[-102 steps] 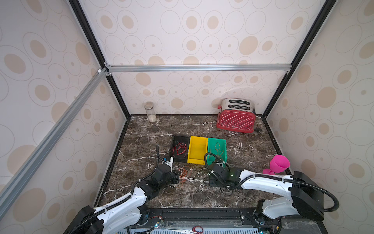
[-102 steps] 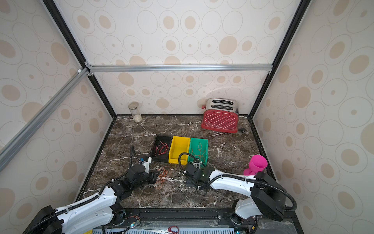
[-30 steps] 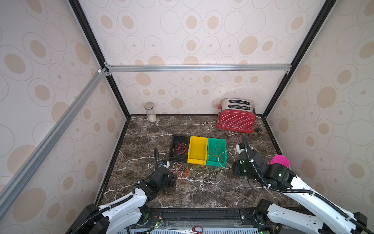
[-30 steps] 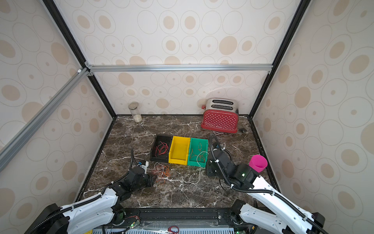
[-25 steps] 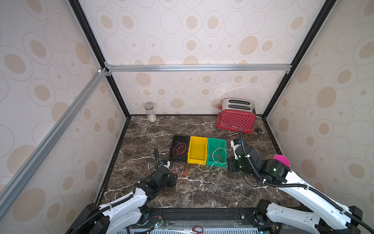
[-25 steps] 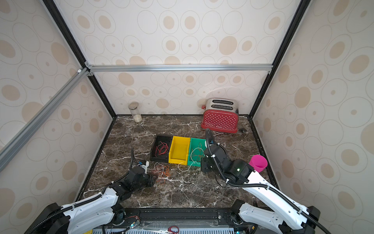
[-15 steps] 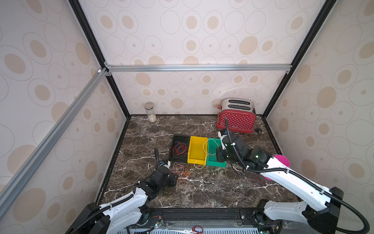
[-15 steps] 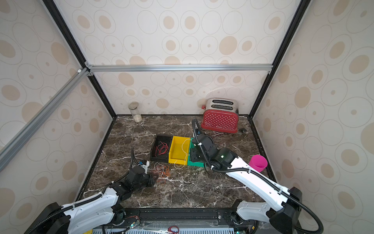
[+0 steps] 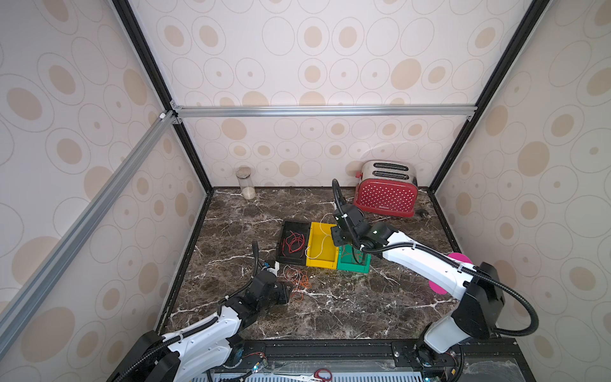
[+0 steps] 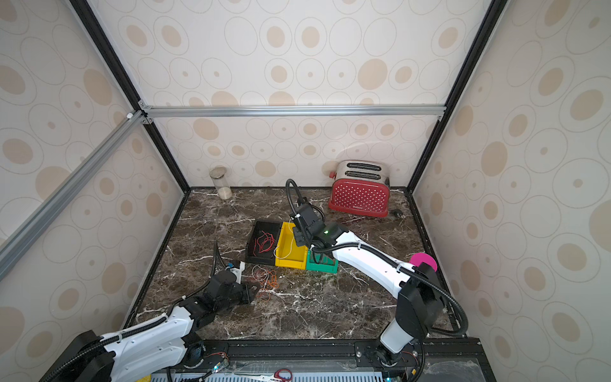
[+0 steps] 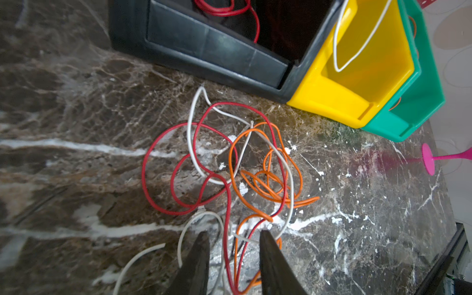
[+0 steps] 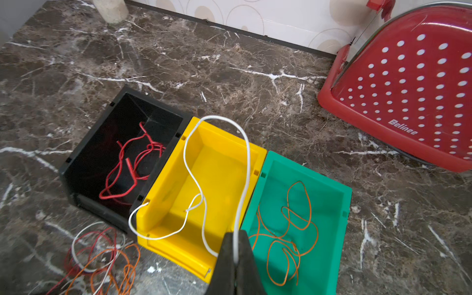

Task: Untangle and sort cables by color
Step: Place the cable in the container.

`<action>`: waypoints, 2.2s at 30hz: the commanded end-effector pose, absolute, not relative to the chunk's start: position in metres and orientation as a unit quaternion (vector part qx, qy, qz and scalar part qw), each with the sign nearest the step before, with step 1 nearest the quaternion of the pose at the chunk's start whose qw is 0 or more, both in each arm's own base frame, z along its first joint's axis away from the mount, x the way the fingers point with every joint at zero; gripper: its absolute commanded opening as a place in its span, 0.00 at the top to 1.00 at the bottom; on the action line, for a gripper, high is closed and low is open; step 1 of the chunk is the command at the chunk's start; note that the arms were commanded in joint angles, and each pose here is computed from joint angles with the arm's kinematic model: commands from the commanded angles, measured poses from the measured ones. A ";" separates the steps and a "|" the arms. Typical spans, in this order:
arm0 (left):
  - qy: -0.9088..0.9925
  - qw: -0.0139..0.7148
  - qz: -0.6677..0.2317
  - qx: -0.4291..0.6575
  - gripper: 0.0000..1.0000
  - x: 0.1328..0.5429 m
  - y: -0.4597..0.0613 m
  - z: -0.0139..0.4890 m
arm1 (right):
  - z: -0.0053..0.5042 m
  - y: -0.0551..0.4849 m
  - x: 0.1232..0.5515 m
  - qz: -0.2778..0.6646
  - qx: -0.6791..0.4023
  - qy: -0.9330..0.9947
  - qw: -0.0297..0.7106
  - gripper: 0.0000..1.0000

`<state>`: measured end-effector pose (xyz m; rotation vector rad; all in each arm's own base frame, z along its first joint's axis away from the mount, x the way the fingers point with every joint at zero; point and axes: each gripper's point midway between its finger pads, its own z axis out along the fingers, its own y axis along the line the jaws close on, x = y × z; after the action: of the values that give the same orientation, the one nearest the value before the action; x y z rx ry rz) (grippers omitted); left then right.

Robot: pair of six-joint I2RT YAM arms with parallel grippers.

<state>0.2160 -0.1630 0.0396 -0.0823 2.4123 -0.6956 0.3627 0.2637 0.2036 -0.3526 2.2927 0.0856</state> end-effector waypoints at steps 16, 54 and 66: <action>0.910 0.318 -0.264 -0.026 0.65 0.221 -0.164 0.043 | 0.098 0.288 0.367 -0.029 -0.189 0.953 0.235 1.00; 0.911 0.313 -0.266 -0.030 0.63 0.219 -0.164 0.039 | 0.108 0.364 0.321 0.255 -0.177 0.932 0.187 0.70; 0.913 0.312 -0.263 -0.030 0.63 0.218 -0.163 0.038 | 0.092 0.361 0.325 0.233 -0.175 0.940 0.179 0.93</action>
<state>0.2175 -0.1647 0.0385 -0.0809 2.4110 -0.7013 0.3238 0.3608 0.0917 -0.4911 2.6592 0.6703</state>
